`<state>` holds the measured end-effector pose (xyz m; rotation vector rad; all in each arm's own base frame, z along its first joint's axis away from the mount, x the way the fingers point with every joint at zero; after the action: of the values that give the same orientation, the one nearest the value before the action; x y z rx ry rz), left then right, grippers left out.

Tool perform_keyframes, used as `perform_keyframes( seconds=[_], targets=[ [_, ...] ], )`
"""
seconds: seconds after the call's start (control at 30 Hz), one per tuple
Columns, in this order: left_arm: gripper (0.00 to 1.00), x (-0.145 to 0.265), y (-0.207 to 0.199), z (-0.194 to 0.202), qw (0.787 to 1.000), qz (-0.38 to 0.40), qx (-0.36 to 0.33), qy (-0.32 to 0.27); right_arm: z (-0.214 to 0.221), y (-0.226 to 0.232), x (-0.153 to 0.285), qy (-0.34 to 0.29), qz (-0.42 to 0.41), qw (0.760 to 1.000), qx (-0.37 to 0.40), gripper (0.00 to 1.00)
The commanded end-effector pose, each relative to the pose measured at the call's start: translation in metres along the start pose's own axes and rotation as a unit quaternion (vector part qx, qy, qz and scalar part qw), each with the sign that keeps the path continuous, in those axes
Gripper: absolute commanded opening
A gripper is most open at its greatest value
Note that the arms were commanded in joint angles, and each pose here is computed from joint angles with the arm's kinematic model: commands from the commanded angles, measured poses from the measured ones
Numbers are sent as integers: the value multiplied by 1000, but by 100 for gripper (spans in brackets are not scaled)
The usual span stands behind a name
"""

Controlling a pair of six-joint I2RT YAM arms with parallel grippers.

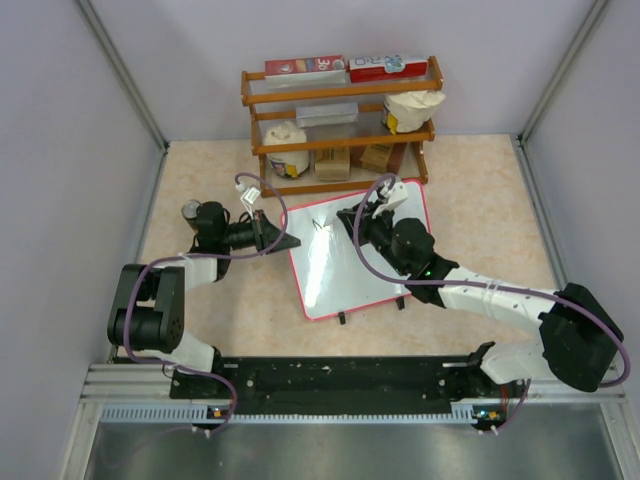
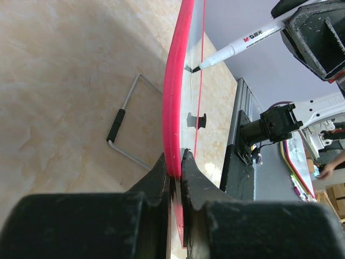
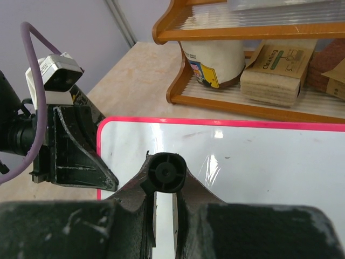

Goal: Write a sentence on the whiteboard

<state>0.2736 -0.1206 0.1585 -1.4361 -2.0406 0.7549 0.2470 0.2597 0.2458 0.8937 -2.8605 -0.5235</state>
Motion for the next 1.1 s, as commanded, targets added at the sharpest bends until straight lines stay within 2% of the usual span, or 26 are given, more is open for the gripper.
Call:
perform_keyframes(
  seconds=[0.0,0.33,1.07],
  targets=[
    [0,-3,9,0,996,1,-89,0,-13,-1,-3,-30,12,999,-9,0],
    [0,-4,9,1,996,2,-88,1,-17,2,-9,-32,13,999,-4,0],
    [0,-4,10,0,996,2,-87,2,15,-11,15,18,13,1000,-4,0]
  ],
)
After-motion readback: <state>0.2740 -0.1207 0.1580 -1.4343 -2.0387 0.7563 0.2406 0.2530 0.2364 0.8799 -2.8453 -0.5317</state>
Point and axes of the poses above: each gripper's point midway between its finger pads, its own x axis back along the fingers, its own y axis along the line the jaws close on, z = x × y, the point moved 8 cm from there along x, back along the fingers, and after that the axes turned 2 degrees about -x, right-handed, at the moved point
